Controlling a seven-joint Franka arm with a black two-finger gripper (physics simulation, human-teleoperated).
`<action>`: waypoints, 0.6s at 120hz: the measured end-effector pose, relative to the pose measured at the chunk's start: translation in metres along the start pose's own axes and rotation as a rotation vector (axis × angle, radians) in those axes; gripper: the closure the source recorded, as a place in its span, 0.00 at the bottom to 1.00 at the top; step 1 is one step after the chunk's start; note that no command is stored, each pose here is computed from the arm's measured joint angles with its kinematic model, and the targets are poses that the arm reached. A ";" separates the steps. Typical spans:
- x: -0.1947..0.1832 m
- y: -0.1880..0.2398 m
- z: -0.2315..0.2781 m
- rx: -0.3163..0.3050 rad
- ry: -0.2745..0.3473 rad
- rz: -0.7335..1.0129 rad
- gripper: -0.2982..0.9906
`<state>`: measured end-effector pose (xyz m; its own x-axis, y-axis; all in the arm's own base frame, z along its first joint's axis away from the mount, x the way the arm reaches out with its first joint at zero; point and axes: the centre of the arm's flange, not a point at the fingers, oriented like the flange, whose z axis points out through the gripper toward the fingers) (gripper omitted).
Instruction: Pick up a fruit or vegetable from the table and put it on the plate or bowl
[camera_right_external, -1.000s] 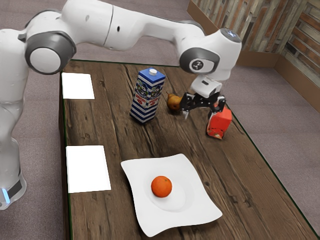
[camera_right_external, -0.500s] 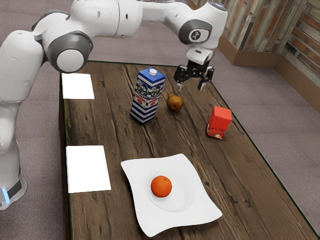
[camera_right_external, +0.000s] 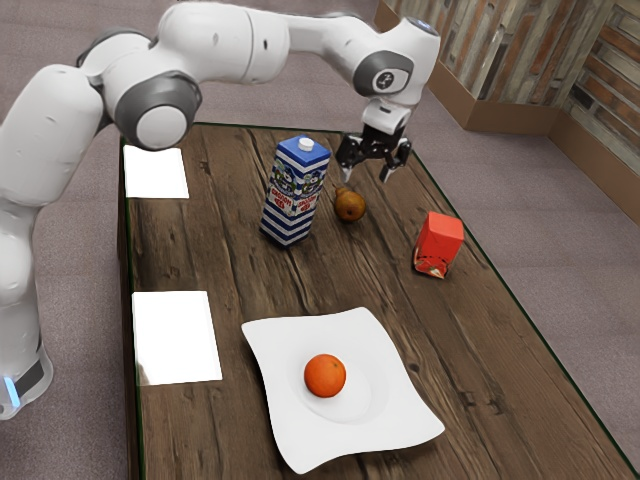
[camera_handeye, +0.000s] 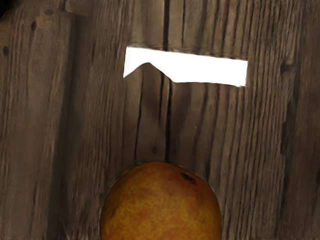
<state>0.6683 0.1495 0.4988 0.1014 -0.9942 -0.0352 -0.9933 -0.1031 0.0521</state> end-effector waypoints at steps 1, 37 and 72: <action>0.000 0.000 0.001 -0.002 0.000 0.001 0.23; -0.010 -0.005 0.021 -0.027 0.000 0.003 0.23; -0.010 -0.010 0.039 -0.050 0.000 0.013 0.23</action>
<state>0.6748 0.1616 0.4601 0.0885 -0.9955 -0.0342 -0.9905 -0.0915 0.1023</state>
